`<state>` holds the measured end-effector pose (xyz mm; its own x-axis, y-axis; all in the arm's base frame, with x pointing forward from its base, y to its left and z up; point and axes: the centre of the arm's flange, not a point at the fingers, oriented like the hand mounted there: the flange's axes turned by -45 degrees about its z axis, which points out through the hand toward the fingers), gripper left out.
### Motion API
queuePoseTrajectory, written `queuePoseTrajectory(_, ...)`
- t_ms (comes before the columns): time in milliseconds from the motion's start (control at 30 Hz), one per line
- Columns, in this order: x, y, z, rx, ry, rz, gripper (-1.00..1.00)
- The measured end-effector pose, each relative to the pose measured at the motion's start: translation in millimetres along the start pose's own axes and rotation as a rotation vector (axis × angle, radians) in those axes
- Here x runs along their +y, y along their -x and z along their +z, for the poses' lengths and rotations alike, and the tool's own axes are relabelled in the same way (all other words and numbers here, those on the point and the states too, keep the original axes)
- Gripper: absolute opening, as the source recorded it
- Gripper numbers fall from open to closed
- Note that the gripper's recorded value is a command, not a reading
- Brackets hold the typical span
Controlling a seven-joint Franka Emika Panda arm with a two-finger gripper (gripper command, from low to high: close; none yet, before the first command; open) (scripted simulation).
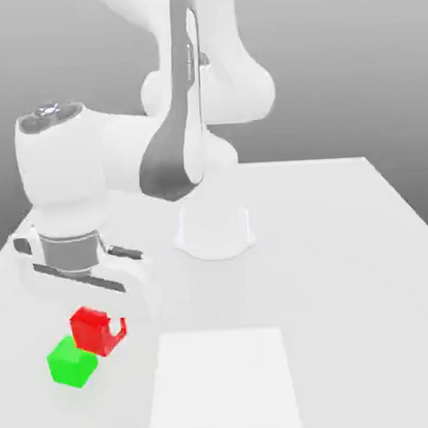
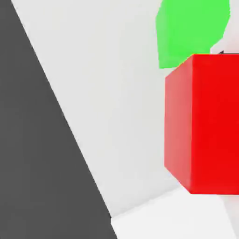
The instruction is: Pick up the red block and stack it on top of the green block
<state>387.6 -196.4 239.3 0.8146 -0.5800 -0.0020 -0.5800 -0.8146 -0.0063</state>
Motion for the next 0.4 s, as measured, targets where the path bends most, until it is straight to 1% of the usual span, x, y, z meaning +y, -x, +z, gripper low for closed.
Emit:
queuePoseTrajectory(133,46,0,-2,0.003,0.005,0.231,-1.0)
queuePoseTrajectory(267,41,0,38,0.003,0.007,0.236,-1.0)
queuePoseTrajectory(300,41,0,50,0.003,0.006,0.236,1.0)
queuePoseTrajectory(400,41,0,50,0.003,0.006,0.236,1.0)
